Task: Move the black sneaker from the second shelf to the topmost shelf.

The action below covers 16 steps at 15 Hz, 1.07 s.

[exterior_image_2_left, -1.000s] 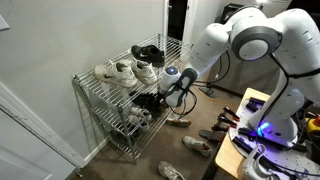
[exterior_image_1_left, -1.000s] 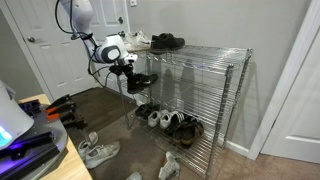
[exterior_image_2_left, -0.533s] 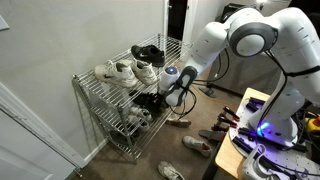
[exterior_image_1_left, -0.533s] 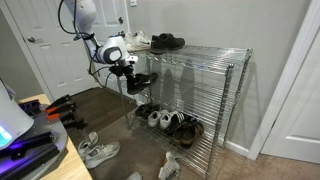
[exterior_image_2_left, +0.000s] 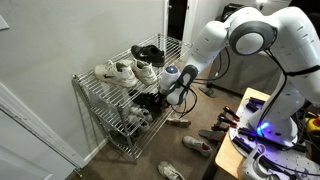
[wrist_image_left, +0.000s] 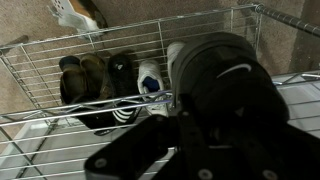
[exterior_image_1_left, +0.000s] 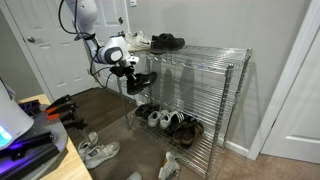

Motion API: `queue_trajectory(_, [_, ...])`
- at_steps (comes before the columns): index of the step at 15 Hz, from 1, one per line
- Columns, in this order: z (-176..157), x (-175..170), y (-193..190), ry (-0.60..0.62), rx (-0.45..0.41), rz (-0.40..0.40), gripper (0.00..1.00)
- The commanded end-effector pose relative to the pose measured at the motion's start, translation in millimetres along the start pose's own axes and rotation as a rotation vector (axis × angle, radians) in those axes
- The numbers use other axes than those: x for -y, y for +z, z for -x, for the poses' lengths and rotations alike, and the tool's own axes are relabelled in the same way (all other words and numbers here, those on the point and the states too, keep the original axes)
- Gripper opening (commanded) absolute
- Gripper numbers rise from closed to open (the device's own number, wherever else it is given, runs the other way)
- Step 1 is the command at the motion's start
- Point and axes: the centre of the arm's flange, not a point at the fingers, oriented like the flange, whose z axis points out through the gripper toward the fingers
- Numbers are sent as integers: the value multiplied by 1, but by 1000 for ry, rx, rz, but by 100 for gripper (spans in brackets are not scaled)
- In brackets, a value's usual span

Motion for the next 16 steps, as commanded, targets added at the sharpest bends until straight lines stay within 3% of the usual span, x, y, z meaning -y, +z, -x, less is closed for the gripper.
queue_trajectory(1, [18, 9, -27, -35, 30, 7, 4])
queue_trajectory(8, [54, 25, -76, -72, 109, 59, 5])
queue_trajectory(16, [114, 11, -135, -15, 180, 134, 5])
